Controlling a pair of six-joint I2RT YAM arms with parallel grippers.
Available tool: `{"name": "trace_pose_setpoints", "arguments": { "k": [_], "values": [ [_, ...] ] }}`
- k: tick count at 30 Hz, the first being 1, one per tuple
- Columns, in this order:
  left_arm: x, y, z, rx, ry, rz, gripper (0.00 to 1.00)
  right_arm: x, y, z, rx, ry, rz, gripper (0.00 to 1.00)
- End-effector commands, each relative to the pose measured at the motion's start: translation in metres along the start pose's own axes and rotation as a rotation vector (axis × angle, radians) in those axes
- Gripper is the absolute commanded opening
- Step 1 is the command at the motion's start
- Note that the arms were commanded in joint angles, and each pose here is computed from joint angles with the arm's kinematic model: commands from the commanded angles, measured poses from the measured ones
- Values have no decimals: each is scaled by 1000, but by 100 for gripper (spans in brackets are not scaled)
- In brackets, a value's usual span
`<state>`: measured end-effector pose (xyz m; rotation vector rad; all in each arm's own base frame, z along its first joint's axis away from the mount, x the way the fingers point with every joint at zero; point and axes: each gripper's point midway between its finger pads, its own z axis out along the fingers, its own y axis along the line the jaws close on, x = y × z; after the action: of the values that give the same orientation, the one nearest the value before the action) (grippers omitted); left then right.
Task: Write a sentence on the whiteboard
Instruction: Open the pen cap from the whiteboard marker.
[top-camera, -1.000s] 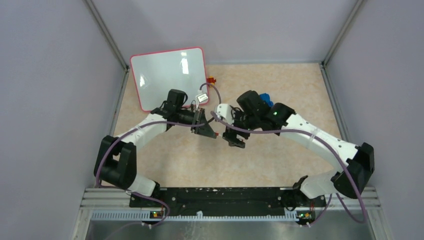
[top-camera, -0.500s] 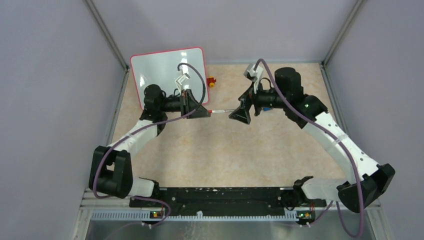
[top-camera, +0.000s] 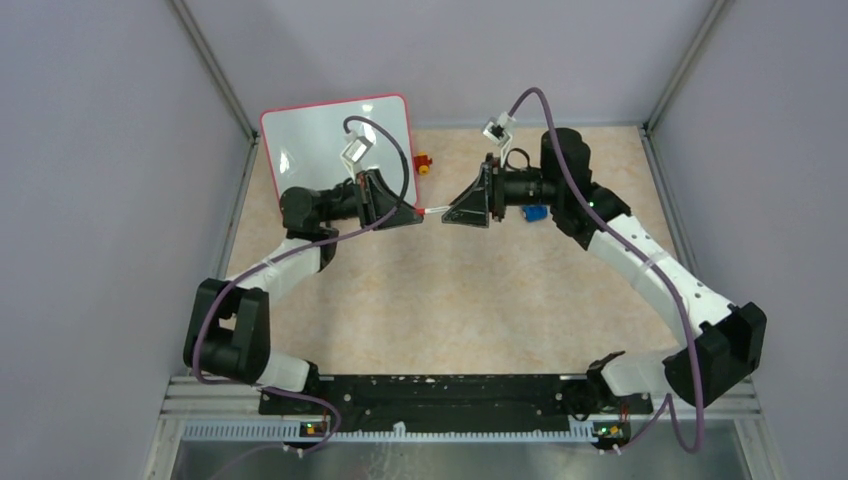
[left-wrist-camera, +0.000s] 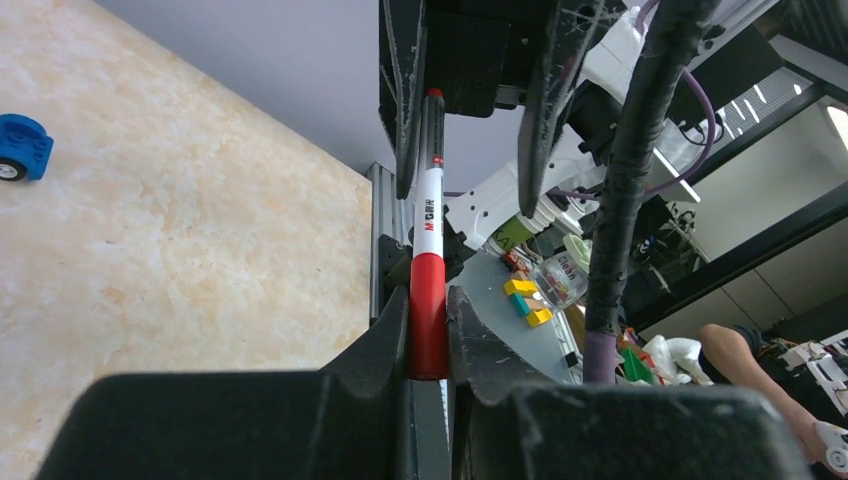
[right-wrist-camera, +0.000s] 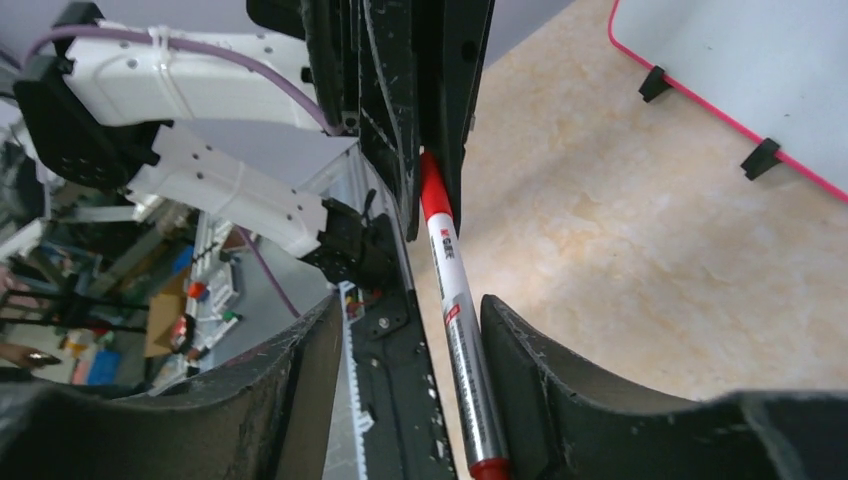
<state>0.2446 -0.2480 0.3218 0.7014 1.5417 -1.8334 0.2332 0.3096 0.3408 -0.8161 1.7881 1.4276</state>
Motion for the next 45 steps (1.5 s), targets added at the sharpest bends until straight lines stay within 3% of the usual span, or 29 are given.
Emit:
{"name": "trace_pose_setpoints", "arguments": {
  "k": [1,7,25,30,39,45],
  "values": [
    [-3,-15,2,25,-39,66,0,-16,16,5,-89,-51,44,48],
    [-2,-18,2,20,-47,72,0,-18,10,9,-74,-62,73,30],
    [4,-15,8,9,-26,60,0,-7,14,18,-81,-14,47,19],
    [6,-14,8,4,-17,61,0,-7,13,17,-69,-10,36,0],
    [5,4,-11,-92,-21,54,0,-28,-5,-18,-8,-84,61,0],
    [0,23,-46,-189,-78,32,0,-54,-29,-69,31,-223,104,0]
  ]
}}
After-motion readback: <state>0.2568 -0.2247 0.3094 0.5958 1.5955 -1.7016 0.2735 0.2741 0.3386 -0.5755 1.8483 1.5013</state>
